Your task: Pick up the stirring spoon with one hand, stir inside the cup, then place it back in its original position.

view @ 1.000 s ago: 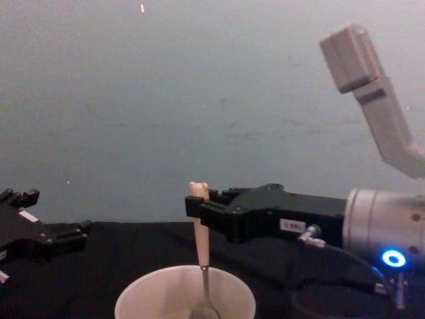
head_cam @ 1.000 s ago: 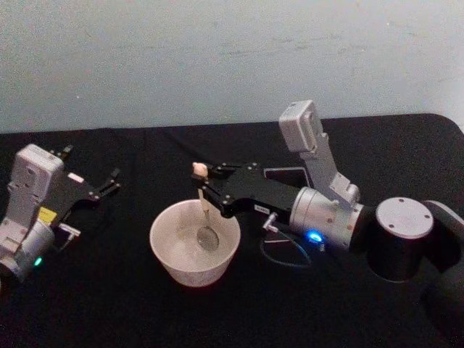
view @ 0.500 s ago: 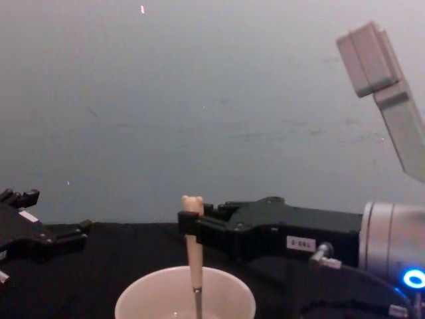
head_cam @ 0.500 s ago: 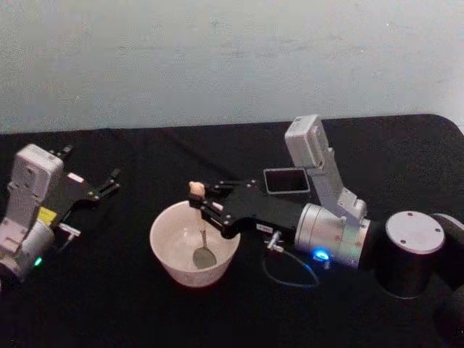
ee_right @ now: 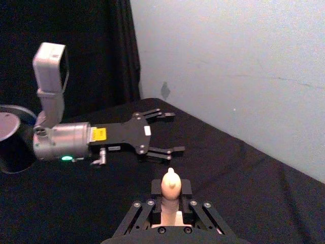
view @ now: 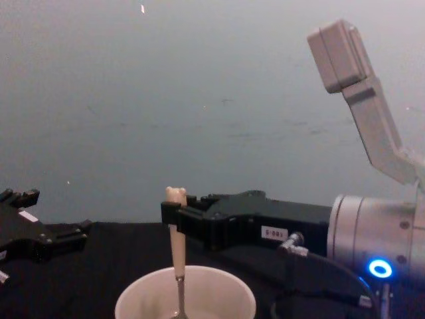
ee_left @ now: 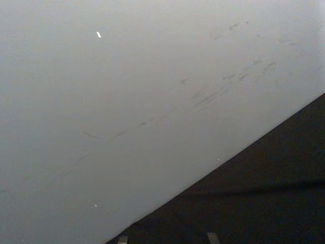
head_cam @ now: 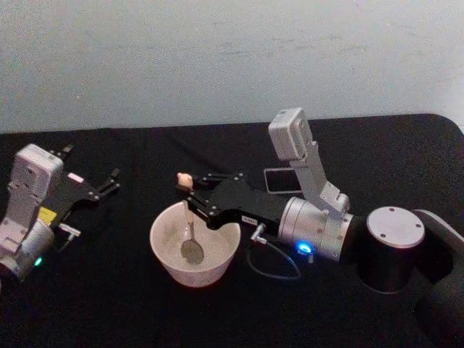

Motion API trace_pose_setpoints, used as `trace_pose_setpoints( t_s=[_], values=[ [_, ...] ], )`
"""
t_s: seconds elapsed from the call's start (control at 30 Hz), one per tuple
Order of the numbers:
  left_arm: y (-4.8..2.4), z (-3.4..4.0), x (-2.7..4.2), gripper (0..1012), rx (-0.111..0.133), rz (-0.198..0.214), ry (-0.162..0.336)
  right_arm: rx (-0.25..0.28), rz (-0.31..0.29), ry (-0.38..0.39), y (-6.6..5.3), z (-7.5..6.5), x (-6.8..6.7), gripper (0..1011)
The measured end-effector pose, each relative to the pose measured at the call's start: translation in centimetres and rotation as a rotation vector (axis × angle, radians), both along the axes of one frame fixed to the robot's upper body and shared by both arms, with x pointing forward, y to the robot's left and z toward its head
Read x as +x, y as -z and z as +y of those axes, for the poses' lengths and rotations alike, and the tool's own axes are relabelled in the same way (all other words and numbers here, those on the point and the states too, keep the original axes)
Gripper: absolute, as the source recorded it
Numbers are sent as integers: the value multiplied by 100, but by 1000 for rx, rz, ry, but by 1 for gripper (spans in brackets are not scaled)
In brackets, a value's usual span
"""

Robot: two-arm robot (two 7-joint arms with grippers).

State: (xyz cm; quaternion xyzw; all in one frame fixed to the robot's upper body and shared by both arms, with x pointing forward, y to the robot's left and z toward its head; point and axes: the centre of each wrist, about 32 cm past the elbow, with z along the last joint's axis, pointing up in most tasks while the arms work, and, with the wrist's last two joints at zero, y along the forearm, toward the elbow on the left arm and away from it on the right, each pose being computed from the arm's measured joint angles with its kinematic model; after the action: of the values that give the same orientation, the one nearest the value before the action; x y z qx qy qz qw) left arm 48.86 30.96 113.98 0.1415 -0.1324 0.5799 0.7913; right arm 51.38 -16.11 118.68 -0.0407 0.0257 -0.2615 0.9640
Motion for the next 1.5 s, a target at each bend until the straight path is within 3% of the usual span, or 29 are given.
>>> trace_pose_setpoints(
  t_s=[0.27,0.73,1.07,1.5],
  values=[
    [0,0,0,1001,0,0,0,7,-2,39,-26,-29,52,212],
    [0,0,0,1001,0,0,0,39,16,80,-95,-114,15,212],
    [0,0,0,1001,0,0,0,58,0,121,-238,-201,-8,212],
    [0,0,0,1001,0,0,0,117,-29,228,-550,-273,-26,212]
  ],
)
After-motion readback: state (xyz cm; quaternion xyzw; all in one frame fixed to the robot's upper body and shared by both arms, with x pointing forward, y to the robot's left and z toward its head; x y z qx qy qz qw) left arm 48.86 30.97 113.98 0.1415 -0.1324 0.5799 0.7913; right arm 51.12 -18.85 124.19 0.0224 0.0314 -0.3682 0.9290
